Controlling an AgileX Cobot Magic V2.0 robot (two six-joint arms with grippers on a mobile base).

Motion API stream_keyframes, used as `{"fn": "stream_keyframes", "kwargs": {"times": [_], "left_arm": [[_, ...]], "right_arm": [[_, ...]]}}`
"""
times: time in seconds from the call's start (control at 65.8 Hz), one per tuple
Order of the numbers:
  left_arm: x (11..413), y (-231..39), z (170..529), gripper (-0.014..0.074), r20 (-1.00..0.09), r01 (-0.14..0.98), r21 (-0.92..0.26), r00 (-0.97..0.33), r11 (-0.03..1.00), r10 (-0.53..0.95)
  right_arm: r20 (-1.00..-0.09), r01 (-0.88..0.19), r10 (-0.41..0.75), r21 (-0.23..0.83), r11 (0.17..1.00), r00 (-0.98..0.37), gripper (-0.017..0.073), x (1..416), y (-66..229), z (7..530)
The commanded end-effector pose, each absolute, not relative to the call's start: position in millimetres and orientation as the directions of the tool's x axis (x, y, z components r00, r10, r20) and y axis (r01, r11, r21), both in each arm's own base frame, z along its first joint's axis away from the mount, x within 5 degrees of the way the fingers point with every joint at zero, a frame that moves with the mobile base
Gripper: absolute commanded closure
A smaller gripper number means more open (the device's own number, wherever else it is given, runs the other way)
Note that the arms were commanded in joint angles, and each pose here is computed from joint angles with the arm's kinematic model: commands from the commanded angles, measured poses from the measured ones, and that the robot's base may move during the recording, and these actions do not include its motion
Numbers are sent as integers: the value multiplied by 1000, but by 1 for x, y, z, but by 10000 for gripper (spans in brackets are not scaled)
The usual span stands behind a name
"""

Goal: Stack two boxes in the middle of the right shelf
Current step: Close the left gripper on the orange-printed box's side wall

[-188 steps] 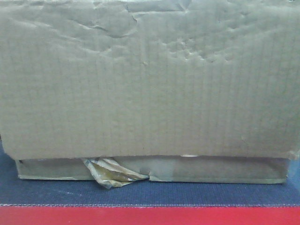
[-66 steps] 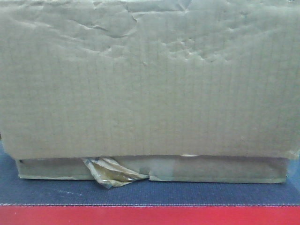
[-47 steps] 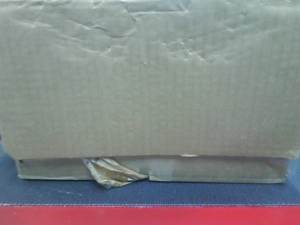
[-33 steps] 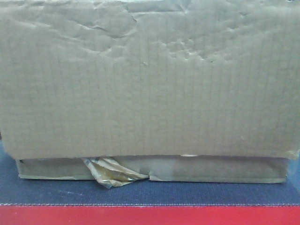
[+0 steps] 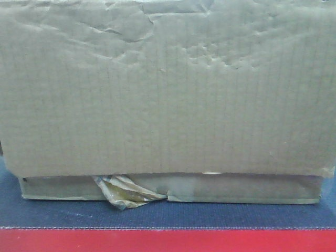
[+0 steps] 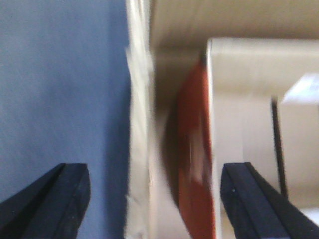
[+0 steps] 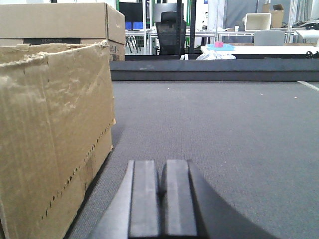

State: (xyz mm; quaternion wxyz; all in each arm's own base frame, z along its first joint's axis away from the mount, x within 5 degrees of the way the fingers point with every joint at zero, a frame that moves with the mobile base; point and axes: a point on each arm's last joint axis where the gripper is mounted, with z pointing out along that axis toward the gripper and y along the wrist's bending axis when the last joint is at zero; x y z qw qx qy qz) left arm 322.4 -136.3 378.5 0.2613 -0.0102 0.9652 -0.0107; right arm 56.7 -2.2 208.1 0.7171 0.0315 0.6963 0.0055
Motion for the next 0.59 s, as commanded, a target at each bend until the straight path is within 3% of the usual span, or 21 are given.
{"fn": "stream_keyframes", "kwargs": {"times": [0.0, 0.198, 0.578], "left_arm": [[318, -135, 369, 151, -472, -14, -26, -881, 1000, -25], [320, -125, 352, 151, -415, -29, -24, -909, 999, -37], [314, -117, 363, 151, -416, -30, -87, -907, 996, -64]], "right_arm": [[-998, 40, 36, 38, 998, 53, 721, 56, -2, 210], [-998, 40, 36, 38, 998, 53, 721, 56, -2, 210], [-998, 40, 36, 38, 998, 53, 721, 56, -2, 210]]}}
